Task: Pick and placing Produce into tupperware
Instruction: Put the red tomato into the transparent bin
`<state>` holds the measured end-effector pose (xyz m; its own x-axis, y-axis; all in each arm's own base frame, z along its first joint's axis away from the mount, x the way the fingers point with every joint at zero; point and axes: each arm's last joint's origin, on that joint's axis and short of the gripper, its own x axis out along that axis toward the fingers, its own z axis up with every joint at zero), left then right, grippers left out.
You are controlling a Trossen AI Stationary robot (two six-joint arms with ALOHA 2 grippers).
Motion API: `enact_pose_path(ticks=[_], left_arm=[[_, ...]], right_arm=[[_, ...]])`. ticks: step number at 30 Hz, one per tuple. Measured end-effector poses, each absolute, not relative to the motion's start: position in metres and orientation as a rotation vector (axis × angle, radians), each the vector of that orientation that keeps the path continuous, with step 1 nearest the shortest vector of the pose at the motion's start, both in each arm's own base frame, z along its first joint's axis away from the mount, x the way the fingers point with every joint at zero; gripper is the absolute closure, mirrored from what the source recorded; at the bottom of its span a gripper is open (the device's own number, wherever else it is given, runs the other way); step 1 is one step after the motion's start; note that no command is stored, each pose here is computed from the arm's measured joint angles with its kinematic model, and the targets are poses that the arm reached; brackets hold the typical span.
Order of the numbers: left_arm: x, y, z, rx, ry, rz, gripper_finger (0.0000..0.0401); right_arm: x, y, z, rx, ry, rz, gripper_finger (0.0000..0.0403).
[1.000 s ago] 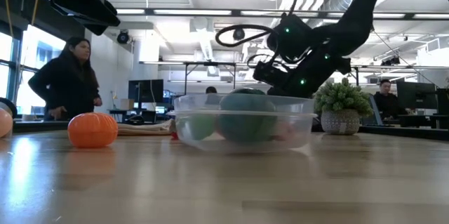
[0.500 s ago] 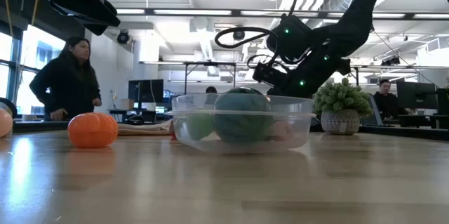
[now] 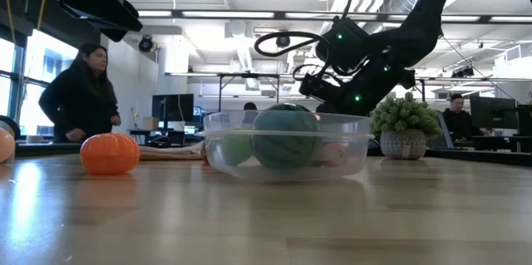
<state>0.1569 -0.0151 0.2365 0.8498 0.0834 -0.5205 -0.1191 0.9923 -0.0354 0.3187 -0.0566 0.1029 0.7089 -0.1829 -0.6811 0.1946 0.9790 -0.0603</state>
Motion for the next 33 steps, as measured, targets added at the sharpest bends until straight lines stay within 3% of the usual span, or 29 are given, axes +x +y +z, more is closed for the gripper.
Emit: enact_pose_path(ticks=[22,33], left_arm=[[0.157,-0.015,0.237,-0.067,0.545,0.107,0.0400],[0.157,-0.015,0.237,-0.067,0.545,0.107,0.0400]], right_arm=[[0.320,-0.058,0.108,-0.015,0.721,-0.221,0.0306],[0.316,-0.056,0.142,-0.065,0.638,-0.234,0.0306]])
